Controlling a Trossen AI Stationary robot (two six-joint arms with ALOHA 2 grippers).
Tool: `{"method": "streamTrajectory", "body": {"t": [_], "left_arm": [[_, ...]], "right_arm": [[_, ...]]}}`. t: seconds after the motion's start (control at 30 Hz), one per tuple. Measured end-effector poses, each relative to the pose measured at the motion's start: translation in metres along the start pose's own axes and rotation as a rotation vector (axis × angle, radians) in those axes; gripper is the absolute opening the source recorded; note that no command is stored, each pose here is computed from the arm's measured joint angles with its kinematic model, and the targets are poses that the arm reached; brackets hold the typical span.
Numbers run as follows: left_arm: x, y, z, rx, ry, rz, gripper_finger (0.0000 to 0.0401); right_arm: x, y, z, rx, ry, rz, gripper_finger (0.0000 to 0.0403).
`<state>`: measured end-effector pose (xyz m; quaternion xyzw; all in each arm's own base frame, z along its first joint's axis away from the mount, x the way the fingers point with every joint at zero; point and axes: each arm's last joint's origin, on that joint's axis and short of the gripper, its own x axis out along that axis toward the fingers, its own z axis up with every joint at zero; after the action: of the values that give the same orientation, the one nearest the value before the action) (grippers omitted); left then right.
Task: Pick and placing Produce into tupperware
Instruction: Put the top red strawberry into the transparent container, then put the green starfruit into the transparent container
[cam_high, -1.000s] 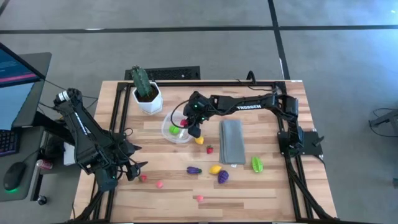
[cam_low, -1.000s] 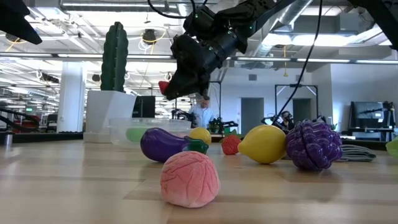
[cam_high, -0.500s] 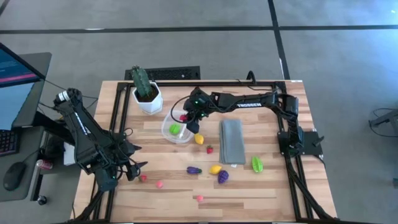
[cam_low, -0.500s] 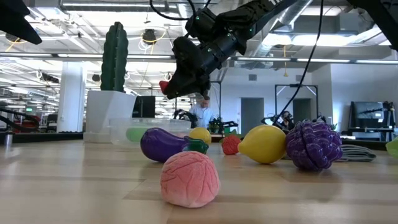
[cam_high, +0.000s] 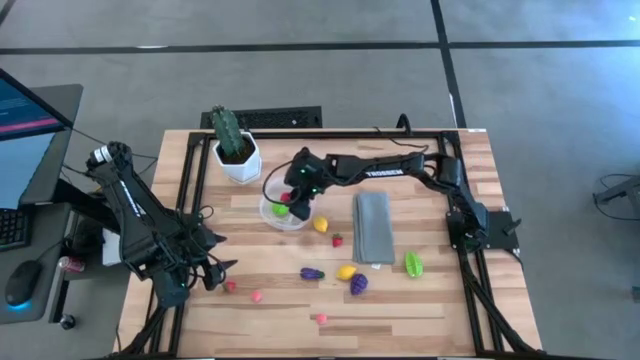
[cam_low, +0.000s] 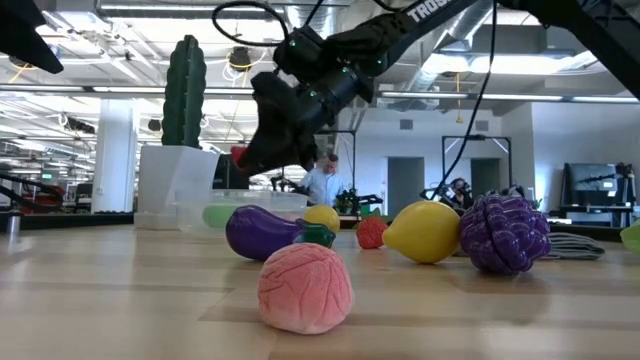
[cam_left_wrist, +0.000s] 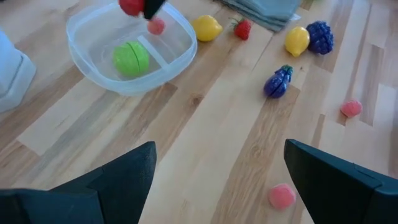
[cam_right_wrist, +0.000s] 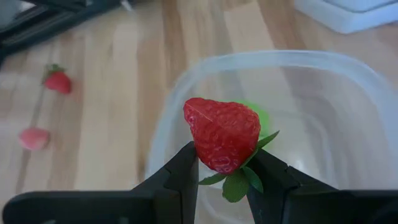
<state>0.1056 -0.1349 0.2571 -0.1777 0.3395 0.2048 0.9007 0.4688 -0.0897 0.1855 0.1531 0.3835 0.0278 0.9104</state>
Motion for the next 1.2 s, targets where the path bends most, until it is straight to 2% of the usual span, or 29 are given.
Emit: {"method": "streamTrajectory", "body": {"t": [0.2,0.7,1.03,1.2], "left_arm": [[0.0,0.0,0.0,0.002,-0.017,0.001,0.0343],[0.0,0.001,0.001,0.017,-0.021,0.005,0.0343],[0.0,0.001,0.001,0.017,-0.022,0.006,0.0343],[0.0,0.001,0.001,0.016,-0.022,0.005,0.0343]], "right_arm": [[-0.009,-0.016,0.003,0.034,0.031,-0.036,0.0134],[-0.009,-0.016,-0.004,0.067,0.089,-0.056,0.0138],[-0.009,-0.016,-0.004,0.081,0.092,-0.037,0.0217],[-0.009,-0.015,-0.004,0.081,0.093,-0.035,0.0232]]}}
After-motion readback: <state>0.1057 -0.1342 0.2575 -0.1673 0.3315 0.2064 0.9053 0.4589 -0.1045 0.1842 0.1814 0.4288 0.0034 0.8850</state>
